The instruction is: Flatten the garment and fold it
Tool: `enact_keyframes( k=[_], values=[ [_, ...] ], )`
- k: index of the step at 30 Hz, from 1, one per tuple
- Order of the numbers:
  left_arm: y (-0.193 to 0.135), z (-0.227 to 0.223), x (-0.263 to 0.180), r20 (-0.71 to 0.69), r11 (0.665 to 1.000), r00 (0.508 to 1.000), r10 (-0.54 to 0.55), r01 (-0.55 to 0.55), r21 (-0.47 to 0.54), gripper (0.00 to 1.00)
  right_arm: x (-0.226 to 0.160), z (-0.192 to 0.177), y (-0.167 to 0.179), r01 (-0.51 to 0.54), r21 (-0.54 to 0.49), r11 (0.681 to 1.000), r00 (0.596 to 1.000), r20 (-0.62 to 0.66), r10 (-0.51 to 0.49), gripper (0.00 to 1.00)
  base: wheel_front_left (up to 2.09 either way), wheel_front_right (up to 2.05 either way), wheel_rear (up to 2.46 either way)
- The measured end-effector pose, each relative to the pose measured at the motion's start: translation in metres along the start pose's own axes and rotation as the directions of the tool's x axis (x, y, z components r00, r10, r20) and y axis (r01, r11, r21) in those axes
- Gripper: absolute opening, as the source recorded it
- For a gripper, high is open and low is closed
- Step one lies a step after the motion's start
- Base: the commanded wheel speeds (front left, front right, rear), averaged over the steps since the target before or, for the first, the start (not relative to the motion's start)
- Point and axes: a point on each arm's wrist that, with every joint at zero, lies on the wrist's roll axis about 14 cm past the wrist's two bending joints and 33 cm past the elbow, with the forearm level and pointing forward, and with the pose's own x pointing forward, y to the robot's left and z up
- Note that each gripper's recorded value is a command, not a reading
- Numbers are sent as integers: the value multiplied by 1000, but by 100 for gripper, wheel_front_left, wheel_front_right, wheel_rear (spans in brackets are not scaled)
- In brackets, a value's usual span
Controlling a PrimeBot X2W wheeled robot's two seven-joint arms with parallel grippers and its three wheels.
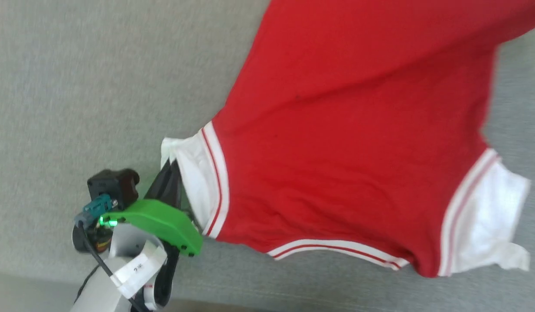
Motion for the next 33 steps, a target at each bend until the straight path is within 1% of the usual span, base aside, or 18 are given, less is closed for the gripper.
enact_keyframes(
  k=[3,8,12,16,19,24,25,26,27,30,32,33],
  values=[
    [-10,4,-6,7,1000,1000,-25,25,-3,0,-26,-27,-5,-3,10,1000,1000,-22,4,0,0,0,0],
    [-30,14,-14,30,997,996,-78,78,2,0,-70,-100,-4,-22,59,998,993,-116,29,0,0,0,0],
    [-45,24,-20,57,993,991,-119,119,8,0,-99,-165,17,-63,137,989,975,-201,90,0,0,0,0],
    [-55,29,-25,72,989,987,-147,146,14,0,-121,-220,42,-86,227,970,948,-280,150,0,0,0,0],
    [-60,32,-28,78,987,984,-160,159,16,0,-131,-242,58,-103,258,961,932,-313,184,0,0,0,0],
    [-60,31,-30,74,987,984,-159,159,8,0,-132,-248,67,-111,283,953,925,-322,204,0,0,0,0],
    [-59,30,-31,71,988,985,-157,157,4,0,-132,-246,66,-108,286,952,930,-310,198,6,0,0,0],
    [-58,30,-32,68,988,985,-155,155,4,0,-132,-244,64,-103,290,951,936,-296,192,64,0,0,0],
    [-58,30,-33,68,988,986,-154,155,4,0,-132,-240,62,-100,297,950,944,-274,185,100,0,0,0],
    [-57,30,-37,68,988,986,-153,153,3,0,-133,-215,52,-89,330,940,980,-142,142,100,0,0,0],
    [-57,31,-39,72,988,986,-152,152,5,0,-138,-183,38,-86,356,931,996,5,89,100,0,0,0],
    [-57,31,-40,75,988,985,-153,153,7,0,-141,-169,31,-82,360,929,996,70,61,100,0,0,0]
  ],
)
